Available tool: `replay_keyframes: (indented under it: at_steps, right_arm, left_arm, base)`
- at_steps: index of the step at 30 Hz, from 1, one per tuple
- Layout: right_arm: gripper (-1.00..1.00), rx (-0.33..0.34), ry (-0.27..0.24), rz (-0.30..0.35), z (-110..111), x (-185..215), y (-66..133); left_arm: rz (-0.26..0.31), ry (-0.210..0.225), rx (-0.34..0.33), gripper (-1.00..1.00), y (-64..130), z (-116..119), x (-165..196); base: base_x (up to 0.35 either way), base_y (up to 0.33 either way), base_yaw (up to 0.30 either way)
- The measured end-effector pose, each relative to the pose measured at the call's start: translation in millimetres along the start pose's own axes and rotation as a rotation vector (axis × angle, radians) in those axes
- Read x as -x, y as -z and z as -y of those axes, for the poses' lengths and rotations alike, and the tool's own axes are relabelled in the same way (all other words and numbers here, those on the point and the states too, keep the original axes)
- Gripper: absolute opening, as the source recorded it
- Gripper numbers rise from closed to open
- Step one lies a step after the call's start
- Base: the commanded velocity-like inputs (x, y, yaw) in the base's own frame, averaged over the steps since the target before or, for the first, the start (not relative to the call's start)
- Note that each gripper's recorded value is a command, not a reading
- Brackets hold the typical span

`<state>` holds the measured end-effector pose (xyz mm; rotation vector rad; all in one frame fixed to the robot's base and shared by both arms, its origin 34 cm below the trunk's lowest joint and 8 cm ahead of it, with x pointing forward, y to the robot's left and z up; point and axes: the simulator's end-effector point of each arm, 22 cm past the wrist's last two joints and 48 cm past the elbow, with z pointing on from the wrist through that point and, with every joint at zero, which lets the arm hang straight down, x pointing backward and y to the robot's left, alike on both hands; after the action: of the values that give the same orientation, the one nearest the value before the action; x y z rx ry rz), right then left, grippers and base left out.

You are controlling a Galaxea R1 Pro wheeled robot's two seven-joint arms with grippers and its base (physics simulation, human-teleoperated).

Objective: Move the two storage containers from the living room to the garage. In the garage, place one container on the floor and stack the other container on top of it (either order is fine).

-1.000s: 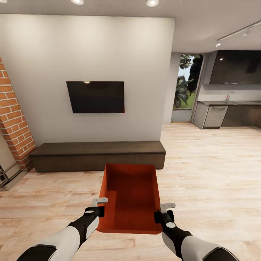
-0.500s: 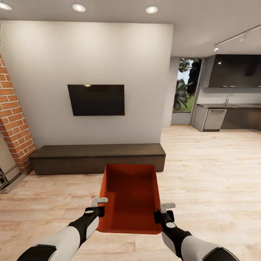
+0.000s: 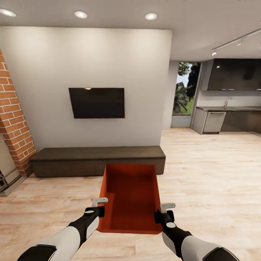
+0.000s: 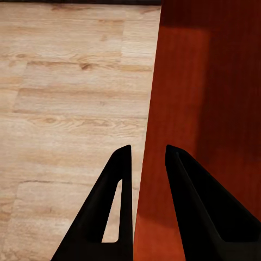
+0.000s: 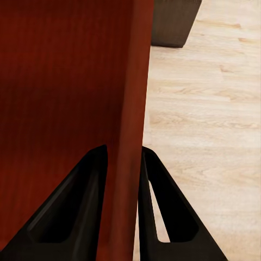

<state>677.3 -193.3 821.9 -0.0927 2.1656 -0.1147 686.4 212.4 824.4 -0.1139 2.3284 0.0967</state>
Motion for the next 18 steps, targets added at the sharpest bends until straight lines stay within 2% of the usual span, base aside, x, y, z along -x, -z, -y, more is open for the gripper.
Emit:
replay_keyframes:
  at_steps: [18]
  right_arm:
    - [-1.0,-0.002,-0.003,0.026,2,14,4.8]
  left_arm:
    - [0.026,0.003,-0.001,-1.0,7.3,0,13]
  base:
    - [0.0,0.0,0.0]
